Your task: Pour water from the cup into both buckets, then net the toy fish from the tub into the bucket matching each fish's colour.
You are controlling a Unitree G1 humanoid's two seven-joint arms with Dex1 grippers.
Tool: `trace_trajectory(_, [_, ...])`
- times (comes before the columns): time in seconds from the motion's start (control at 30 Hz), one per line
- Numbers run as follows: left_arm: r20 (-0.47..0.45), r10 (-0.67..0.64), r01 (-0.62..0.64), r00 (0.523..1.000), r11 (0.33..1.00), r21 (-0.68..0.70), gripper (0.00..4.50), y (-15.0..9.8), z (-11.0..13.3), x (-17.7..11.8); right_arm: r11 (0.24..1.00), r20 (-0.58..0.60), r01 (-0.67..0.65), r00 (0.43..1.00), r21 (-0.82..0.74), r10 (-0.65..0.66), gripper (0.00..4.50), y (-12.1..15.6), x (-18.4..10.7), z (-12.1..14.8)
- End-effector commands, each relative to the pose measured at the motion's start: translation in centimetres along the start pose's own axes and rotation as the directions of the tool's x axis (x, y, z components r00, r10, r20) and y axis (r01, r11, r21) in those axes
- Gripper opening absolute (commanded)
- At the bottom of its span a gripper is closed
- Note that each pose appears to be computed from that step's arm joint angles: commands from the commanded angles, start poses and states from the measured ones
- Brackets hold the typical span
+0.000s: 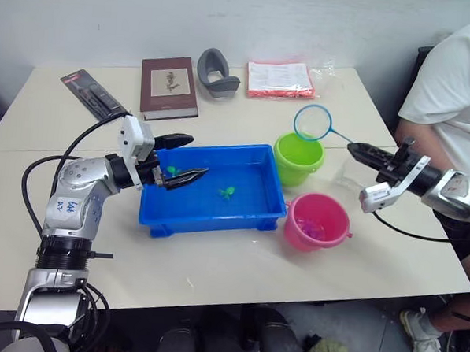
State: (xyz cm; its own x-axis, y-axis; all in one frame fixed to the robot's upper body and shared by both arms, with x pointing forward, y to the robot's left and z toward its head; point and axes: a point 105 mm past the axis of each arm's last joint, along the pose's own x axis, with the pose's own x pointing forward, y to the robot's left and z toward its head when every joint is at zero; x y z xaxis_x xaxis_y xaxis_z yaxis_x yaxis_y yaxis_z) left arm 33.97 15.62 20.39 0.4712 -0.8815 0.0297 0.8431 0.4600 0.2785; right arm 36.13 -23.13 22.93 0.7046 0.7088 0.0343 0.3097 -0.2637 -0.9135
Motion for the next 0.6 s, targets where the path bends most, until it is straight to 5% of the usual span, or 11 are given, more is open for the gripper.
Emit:
trace_trajectory(0.03, [-0.001,0.028,-0.027,1.000,0.999,0.040,4.46,0.4,1.3,-2.4,0.977,0.073,0.084,0.992,0.196,-0.100,0.00,-4.1,-0.2,1.4])
trace_trajectory(0.2, [-0.042,0.053,-0.051,0.998,0.998,0.035,4.46,0.7,1.1,-4.8,0.886,0.164,-0.029,0.985,0.464,-0.053,0.00,-5.4,0.7,4.2])
trace_trajectory(0.27, [-0.090,0.065,-0.063,0.994,0.998,0.030,4.46,0.9,0.6,-6.5,0.816,0.247,-0.182,0.968,0.548,0.050,0.00,-4.8,1.8,6.3])
trace_trajectory(0.4, [-0.156,0.069,-0.067,0.985,0.998,0.018,4.46,0.9,-0.1,-8.4,0.737,0.311,-0.357,0.928,0.574,0.206,0.00,-3.1,4.1,8.6])
trace_trajectory(0.6, [-0.161,0.062,-0.062,0.985,0.998,0.010,4.46,0.3,-0.3,-8.4,0.791,0.280,-0.450,0.890,0.414,0.360,0.00,-0.7,5.6,8.3])
